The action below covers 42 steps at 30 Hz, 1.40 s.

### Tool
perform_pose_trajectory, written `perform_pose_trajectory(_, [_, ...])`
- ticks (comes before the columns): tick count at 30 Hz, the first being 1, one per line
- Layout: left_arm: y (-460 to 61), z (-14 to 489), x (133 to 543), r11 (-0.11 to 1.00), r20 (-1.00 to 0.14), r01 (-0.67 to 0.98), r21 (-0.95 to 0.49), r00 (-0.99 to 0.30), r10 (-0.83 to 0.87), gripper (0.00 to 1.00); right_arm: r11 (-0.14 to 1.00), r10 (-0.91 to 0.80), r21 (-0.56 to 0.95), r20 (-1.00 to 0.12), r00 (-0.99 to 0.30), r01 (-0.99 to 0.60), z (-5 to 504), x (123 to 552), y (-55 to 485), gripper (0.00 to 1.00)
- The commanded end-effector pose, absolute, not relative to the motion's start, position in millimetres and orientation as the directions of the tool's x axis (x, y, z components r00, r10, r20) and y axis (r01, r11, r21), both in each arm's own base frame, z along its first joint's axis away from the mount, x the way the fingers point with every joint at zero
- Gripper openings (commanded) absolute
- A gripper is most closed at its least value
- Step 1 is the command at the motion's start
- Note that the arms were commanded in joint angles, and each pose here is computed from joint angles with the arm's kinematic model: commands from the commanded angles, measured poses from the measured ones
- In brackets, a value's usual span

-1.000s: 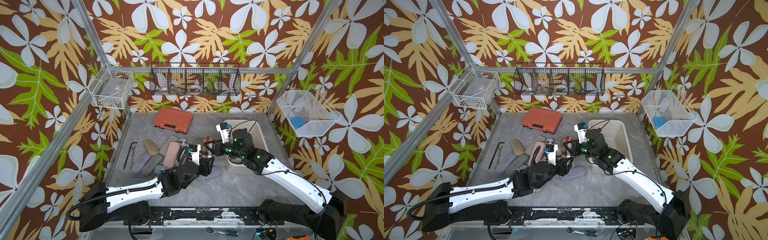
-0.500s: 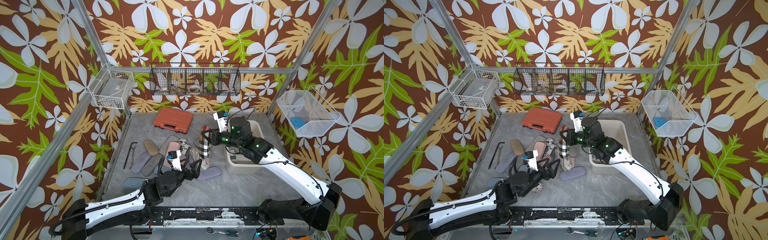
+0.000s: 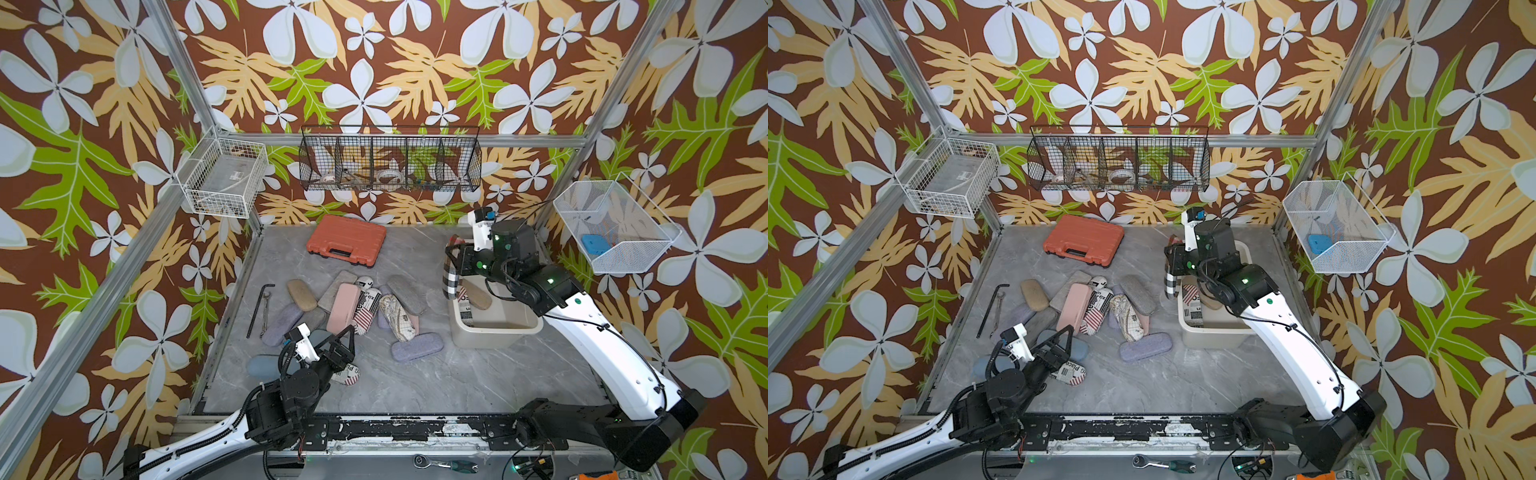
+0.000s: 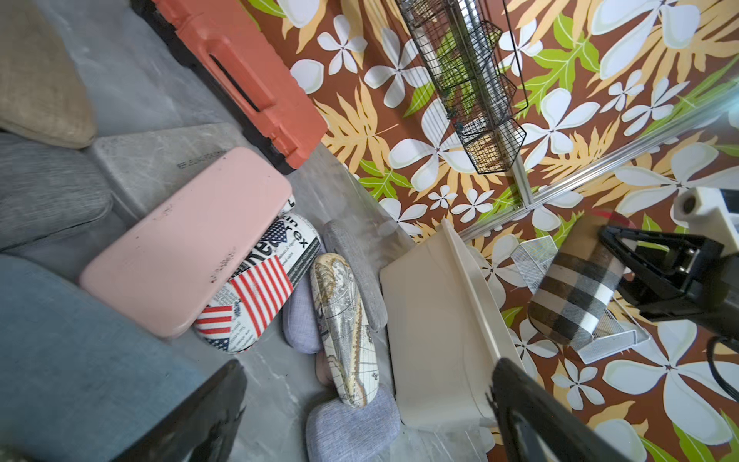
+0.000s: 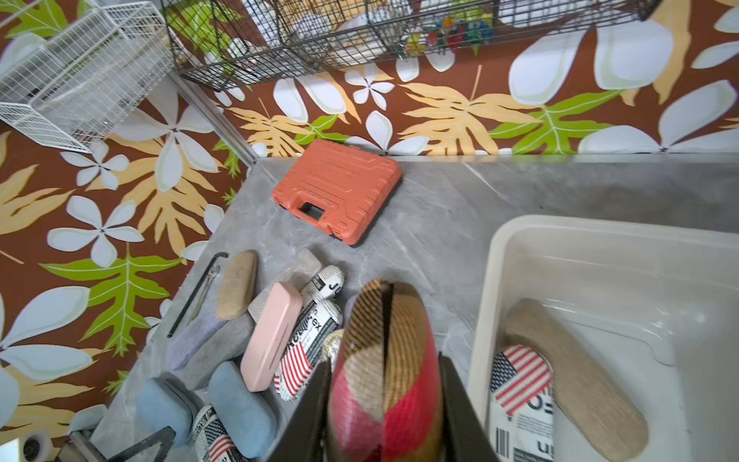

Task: Put the glasses cases into the storage boxes
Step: Place the glasses case in the storage box.

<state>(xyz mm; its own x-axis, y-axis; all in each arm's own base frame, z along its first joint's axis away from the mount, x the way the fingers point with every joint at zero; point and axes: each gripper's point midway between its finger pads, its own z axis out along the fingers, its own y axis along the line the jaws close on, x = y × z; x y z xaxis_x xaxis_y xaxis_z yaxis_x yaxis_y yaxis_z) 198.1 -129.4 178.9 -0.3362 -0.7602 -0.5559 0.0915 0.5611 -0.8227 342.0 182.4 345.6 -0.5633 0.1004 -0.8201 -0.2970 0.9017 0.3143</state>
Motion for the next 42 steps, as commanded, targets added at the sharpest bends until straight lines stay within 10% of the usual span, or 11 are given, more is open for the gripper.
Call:
perform_pose_trajectory(1, [-121,175,198,0.548,-0.539,0.068,-0.834,-0.313,-0.782,0.96,0.949,0.068,0.224,-0.834,-0.548,-0.222,341,343,152,0.25])
perform_pose_trajectory(42, [-140,150,198,0.640,-0.578,-0.005,-0.769,-0.423,-0.698,0.95,0.985,0.027,-0.135,-0.506,-0.862,0.110,121,457,40,0.30])
